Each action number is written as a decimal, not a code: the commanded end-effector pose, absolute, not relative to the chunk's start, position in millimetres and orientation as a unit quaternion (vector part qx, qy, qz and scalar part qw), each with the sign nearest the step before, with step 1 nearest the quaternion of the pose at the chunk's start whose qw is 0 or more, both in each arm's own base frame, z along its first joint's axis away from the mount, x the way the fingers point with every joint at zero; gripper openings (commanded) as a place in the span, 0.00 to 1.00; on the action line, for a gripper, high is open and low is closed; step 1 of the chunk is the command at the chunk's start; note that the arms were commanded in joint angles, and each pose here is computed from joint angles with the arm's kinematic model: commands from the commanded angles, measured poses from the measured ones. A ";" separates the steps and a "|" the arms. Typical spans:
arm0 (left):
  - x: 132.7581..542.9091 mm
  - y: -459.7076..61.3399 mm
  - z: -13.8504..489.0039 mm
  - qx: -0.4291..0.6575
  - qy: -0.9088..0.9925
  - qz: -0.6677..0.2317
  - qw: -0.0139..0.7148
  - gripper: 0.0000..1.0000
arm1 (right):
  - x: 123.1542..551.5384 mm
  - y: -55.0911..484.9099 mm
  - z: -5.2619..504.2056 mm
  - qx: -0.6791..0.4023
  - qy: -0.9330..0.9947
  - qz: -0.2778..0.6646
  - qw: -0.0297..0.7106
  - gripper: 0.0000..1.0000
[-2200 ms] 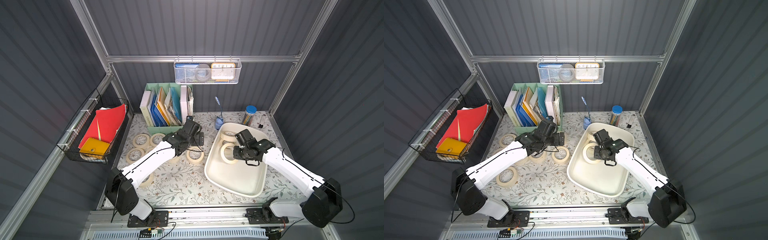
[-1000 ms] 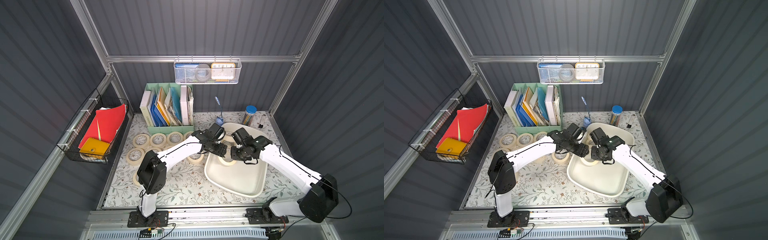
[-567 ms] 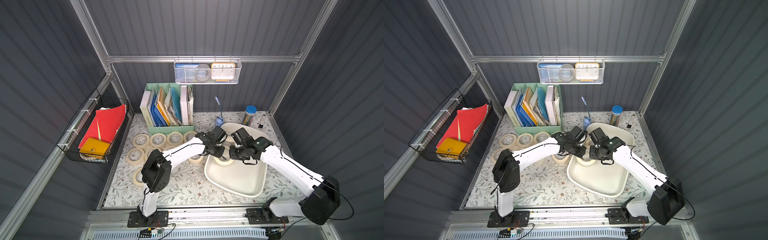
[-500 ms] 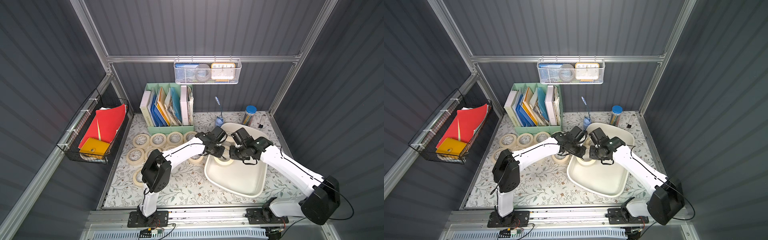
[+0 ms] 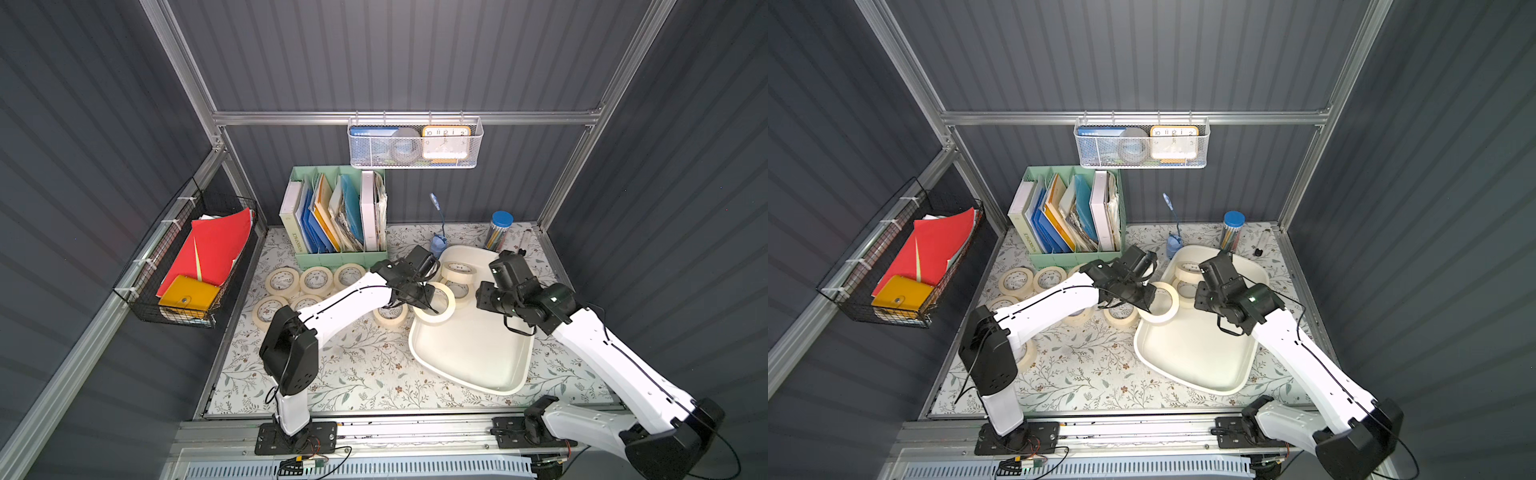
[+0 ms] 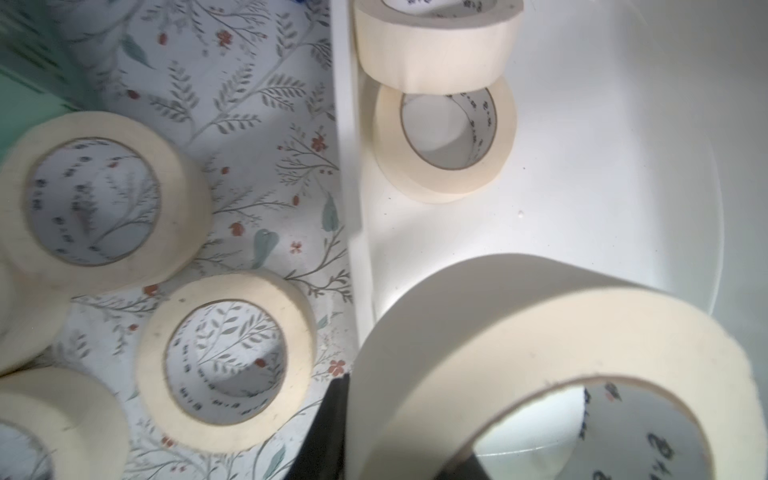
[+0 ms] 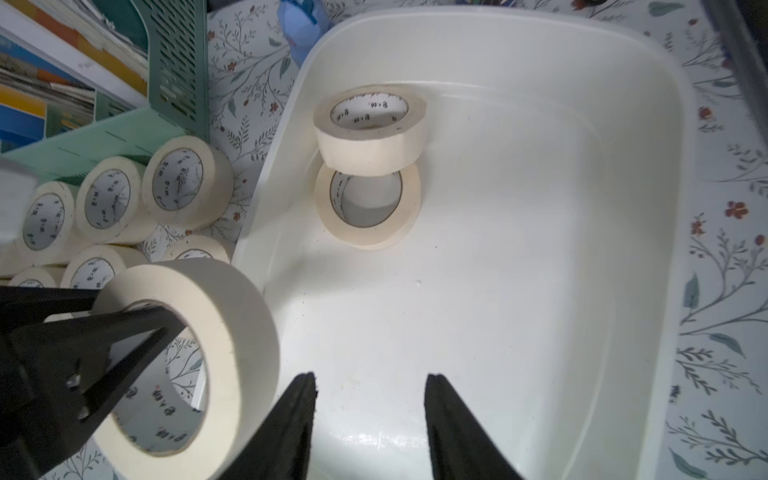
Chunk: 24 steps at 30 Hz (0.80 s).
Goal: Take out the art tape in the storage box
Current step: Place the art tape at the center of the board.
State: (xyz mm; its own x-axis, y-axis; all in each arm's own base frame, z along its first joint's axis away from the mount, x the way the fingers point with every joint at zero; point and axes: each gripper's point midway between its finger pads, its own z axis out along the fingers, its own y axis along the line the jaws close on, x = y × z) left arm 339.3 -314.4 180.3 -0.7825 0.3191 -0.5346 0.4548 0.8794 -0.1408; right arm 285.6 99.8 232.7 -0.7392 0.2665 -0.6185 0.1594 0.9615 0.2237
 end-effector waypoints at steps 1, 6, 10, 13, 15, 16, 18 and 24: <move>338.0 -269.3 216.2 0.175 0.935 -0.099 0.291 0.00 | 288.7 82.5 227.7 0.131 0.929 0.047 0.343 0.49; 315.4 -177.7 209.7 0.062 0.955 -0.067 0.283 0.00 | 290.5 81.4 209.1 0.132 0.937 0.045 0.321 0.49; 285.1 -129.1 187.3 -0.022 0.962 -0.048 0.269 0.00 | 295.6 84.2 199.7 0.132 0.940 0.048 0.311 0.49; 260.8 -104.4 163.1 -0.070 0.966 -0.025 0.249 0.00 | 300.5 86.1 194.9 0.128 0.942 0.047 0.307 0.49; 249.3 -96.5 145.9 -0.098 0.964 -0.027 0.244 0.00 | 303.3 87.6 196.3 0.126 0.941 0.052 0.310 0.49; 245.6 -93.3 138.2 -0.111 0.963 -0.029 0.242 0.00 | 306.2 89.5 187.6 0.124 0.945 0.047 0.299 0.49; 238.1 -83.0 121.9 -0.137 0.961 -0.023 0.241 0.00 | 307.9 90.9 184.0 0.123 0.946 0.048 0.294 0.49; 232.7 -53.1 77.9 -0.230 0.941 -0.043 0.243 0.00 | 309.1 94.4 170.0 0.124 0.950 0.052 0.281 0.48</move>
State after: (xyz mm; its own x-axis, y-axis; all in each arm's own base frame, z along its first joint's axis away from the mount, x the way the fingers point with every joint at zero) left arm 215.8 -56.7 76.8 -0.8661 -0.3132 -0.3896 -0.3102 0.9479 -0.0723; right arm 308.3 92.9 176.9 -0.8021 0.2679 -0.5337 0.2107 0.9632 0.1669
